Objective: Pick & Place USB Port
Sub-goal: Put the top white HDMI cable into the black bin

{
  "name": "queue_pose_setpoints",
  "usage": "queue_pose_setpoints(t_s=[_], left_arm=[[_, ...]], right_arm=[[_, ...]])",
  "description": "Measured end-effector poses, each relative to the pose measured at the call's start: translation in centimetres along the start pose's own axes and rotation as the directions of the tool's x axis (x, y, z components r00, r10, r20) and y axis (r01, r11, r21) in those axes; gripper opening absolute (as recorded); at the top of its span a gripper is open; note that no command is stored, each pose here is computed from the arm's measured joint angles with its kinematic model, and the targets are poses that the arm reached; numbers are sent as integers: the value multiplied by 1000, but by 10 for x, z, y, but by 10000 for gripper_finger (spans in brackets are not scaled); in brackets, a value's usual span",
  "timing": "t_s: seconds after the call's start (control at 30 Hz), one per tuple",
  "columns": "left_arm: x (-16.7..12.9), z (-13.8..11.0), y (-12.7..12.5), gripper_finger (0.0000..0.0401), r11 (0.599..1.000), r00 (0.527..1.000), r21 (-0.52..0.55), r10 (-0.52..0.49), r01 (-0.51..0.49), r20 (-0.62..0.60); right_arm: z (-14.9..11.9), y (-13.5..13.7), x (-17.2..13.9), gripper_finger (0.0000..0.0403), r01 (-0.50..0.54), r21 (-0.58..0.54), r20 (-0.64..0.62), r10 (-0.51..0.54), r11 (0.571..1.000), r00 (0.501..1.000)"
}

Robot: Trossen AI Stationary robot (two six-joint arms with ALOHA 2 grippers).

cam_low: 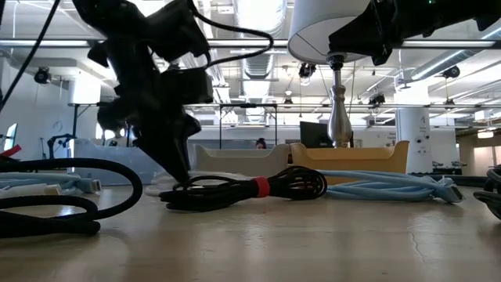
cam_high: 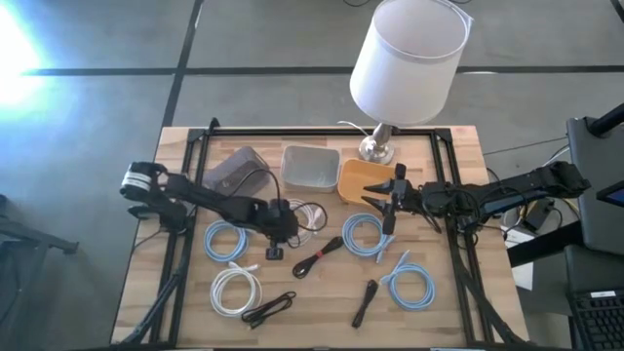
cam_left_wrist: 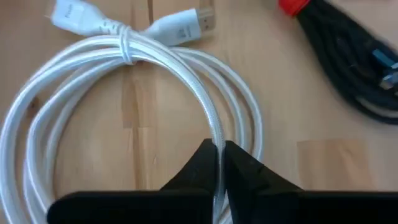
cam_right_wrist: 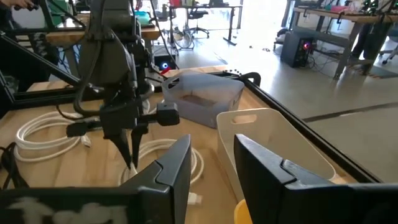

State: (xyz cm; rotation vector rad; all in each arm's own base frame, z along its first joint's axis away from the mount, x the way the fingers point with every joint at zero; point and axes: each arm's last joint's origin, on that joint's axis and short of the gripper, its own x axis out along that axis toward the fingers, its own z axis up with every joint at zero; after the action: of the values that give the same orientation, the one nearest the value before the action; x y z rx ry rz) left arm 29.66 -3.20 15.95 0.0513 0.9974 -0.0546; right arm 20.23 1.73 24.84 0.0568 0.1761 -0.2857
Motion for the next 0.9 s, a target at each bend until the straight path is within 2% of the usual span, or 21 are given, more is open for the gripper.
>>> queue_pose_setpoints(t_s=[0.23, 0.4, 0.47, 0.57, 0.67, 0.8, 0.9], left_arm=[[-32, 13, -7, 25, 1000, 999, -21, -17, 17, 29], [-73, 24, -15, 19, 999, 996, -37, -30, 33, 86], [-91, 27, -18, 23, 1000, 993, -28, -2, 5, 117], [-118, 25, -19, 27, 996, 986, -25, 91, -89, 141], [-141, 17, -15, 26, 973, 965, -56, 228, -223, 130], [-164, -2, -6, 26, 919, 922, -141, 380, -367, 73], [-176, -18, 1, 28, 845, 864, -205, 504, -494, -3]], right_arm=[[0, 0, 0, 108, 0, 5, 0, 0, 1000, 1000], [0, 0, 0, 103, 1, 11, 0, -1, 1000, 1000], [0, 0, 0, 101, 1, 11, 1, -1, 1000, 1000], [0, 0, 0, 100, 1, 11, 1, -1, 1000, 1000], [0, 0, 0, 102, 1, 11, 1, -1, 1000, 1000], [0, 0, 0, 105, 1, 7, 0, -1, 1000, 1000], [0, 0, 0, 101, 1, 7, 0, -1, 1000, 1000]])
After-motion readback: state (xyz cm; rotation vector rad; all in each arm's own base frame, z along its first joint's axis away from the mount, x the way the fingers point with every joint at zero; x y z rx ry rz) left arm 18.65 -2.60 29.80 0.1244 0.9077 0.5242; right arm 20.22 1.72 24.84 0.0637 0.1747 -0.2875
